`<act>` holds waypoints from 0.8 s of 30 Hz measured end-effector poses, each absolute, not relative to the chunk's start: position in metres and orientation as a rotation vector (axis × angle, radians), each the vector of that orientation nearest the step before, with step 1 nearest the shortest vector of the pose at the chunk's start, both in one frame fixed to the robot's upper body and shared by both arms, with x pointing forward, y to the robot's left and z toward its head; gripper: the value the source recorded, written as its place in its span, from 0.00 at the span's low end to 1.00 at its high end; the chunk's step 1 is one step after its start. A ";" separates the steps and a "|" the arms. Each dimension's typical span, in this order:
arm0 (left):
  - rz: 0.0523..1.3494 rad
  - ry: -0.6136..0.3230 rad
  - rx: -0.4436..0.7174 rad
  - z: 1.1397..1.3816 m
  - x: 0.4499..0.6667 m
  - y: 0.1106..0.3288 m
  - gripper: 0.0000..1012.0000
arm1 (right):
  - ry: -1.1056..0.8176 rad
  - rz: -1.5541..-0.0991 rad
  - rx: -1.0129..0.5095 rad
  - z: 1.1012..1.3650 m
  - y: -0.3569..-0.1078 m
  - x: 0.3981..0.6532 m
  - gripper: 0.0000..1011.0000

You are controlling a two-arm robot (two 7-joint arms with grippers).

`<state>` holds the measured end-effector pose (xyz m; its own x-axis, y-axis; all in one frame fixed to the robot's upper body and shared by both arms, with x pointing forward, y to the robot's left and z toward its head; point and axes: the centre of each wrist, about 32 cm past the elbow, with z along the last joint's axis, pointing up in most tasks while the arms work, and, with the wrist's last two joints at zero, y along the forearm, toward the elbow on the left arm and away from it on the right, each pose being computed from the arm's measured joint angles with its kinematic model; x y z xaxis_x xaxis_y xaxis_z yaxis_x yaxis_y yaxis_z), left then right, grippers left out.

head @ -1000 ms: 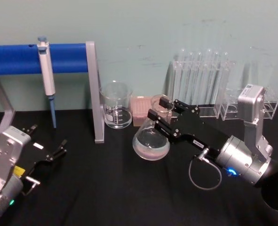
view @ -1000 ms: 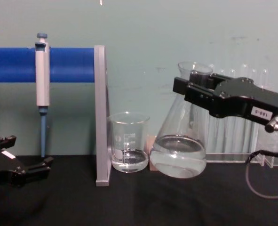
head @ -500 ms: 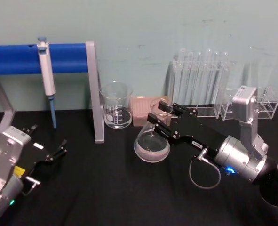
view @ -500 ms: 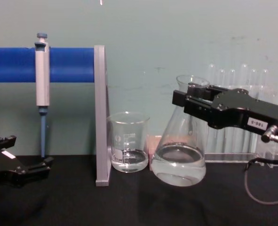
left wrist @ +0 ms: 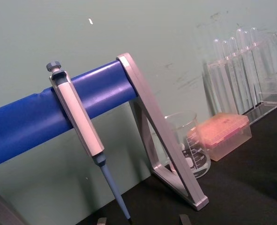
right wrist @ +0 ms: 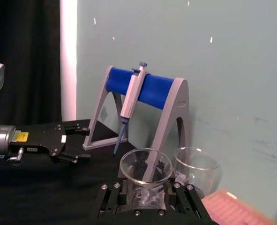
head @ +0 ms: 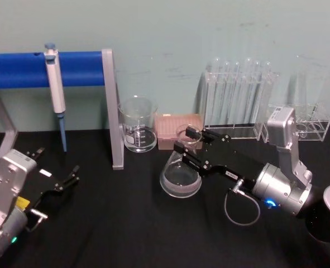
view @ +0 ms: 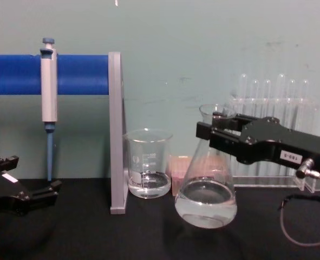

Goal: Grasp the erlenmeyer flask with one hand, shake it three times, then place it back.

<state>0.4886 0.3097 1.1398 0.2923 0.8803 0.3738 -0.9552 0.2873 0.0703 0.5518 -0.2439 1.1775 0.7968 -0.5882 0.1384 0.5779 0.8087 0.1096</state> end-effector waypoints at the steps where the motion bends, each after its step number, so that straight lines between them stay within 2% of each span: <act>1: 1.248 -0.285 0.305 1.140 0.489 0.310 0.99 | -0.167 -0.625 0.058 1.176 -0.244 0.553 0.44; 24: 1.248 -0.285 0.304 1.140 0.489 0.310 0.99 | -0.151 -0.582 0.003 1.162 -0.244 0.561 0.44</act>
<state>0.4886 0.3097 1.1398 0.2923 0.8803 0.3738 -0.9552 0.2873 0.0702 0.5614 -0.2440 1.1624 0.8249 -0.5474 0.1408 0.5470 0.8359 0.0453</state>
